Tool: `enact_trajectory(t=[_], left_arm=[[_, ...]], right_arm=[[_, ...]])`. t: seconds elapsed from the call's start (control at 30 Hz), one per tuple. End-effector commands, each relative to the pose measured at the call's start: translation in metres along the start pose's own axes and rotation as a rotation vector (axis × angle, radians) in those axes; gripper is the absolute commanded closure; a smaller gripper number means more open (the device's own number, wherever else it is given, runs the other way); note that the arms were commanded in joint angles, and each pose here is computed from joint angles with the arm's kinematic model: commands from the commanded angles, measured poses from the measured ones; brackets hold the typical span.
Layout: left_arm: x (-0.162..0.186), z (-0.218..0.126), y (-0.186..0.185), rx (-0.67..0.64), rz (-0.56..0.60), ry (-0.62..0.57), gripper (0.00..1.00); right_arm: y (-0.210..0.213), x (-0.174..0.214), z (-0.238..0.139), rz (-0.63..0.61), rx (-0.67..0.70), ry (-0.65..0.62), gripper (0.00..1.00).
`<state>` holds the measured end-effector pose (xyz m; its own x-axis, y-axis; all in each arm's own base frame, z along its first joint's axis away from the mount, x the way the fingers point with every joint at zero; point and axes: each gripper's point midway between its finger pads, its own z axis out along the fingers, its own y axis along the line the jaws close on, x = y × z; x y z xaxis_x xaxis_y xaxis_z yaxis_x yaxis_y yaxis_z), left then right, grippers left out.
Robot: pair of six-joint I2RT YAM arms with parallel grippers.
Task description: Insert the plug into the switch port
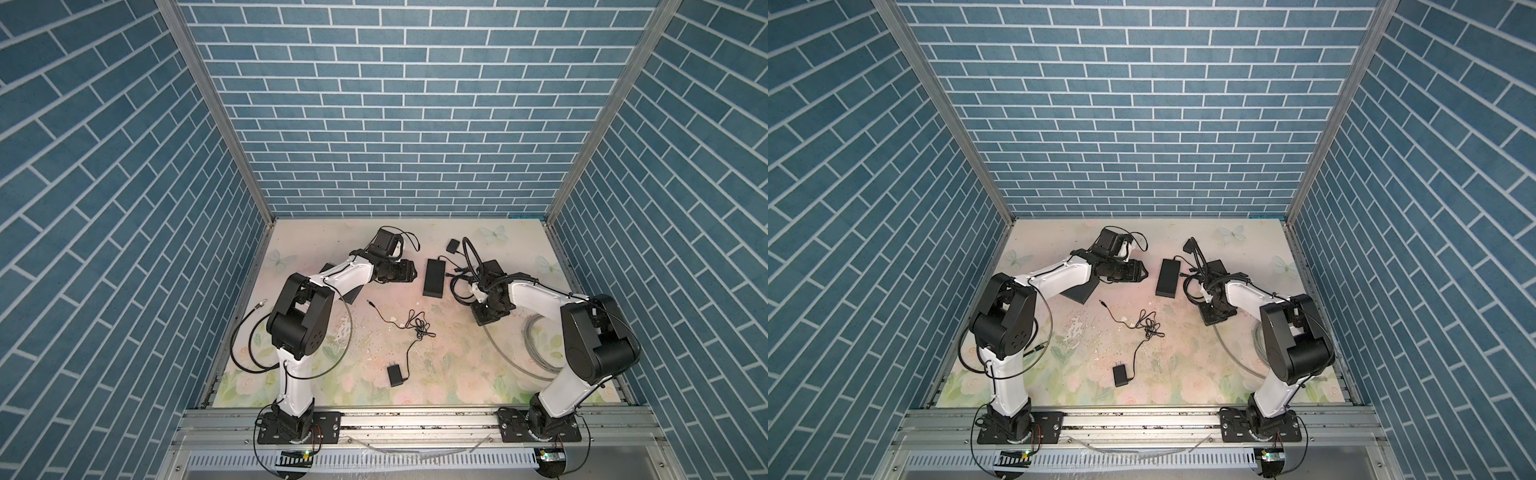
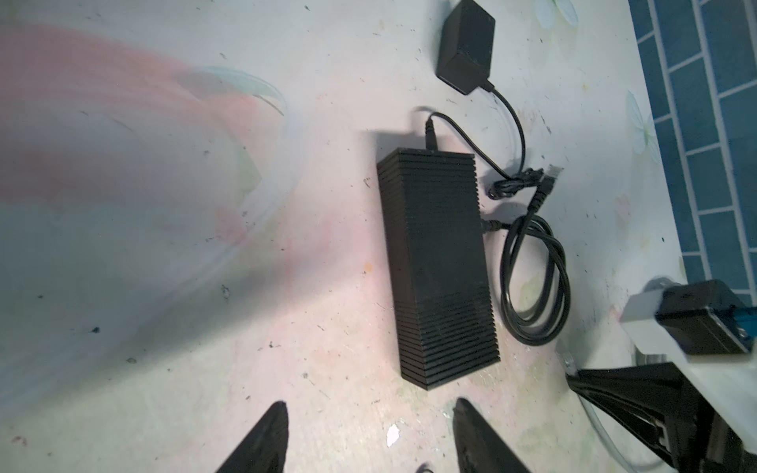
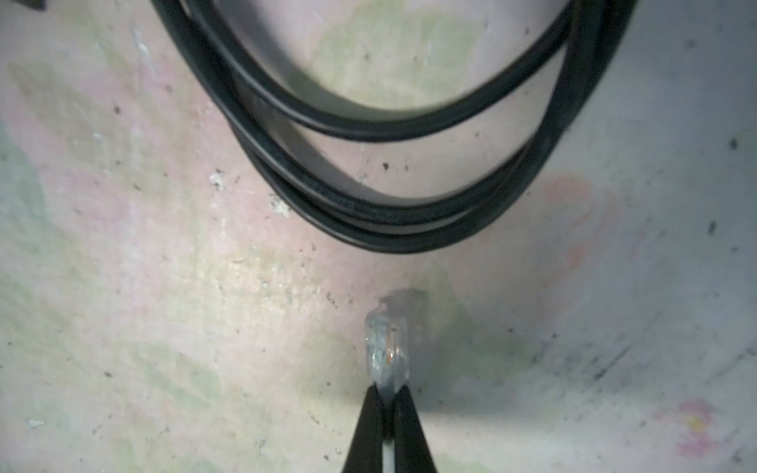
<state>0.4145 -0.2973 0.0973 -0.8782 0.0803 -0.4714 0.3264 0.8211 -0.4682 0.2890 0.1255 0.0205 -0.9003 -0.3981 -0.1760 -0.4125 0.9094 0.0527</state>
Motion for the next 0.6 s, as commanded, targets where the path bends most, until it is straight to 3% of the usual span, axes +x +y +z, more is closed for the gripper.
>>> enact_trajectory(t=[0.0, 0.1, 0.23, 0.57], left_arm=[[0.005, -0.012, -0.056, 0.175, 0.075, 0.050, 0.37], [0.029, -0.005, -0.097, 0.337, 0.097, 0.145, 0.40], [0.047, 0.000, -0.121, 0.487, 0.038, 0.193, 0.43], [0.064, 0.019, -0.140, 0.571, -0.016, 0.244, 0.59]], right_arm=[[0.019, -0.015, -0.025, -0.124, -0.090, -0.086, 0.99], [0.040, -0.030, -0.042, -0.202, -0.196, -0.213, 0.99], [0.061, -0.042, -0.054, -0.309, -0.299, -0.370, 0.99], [0.078, -0.055, -0.061, -0.450, -0.383, -0.425, 0.98]])
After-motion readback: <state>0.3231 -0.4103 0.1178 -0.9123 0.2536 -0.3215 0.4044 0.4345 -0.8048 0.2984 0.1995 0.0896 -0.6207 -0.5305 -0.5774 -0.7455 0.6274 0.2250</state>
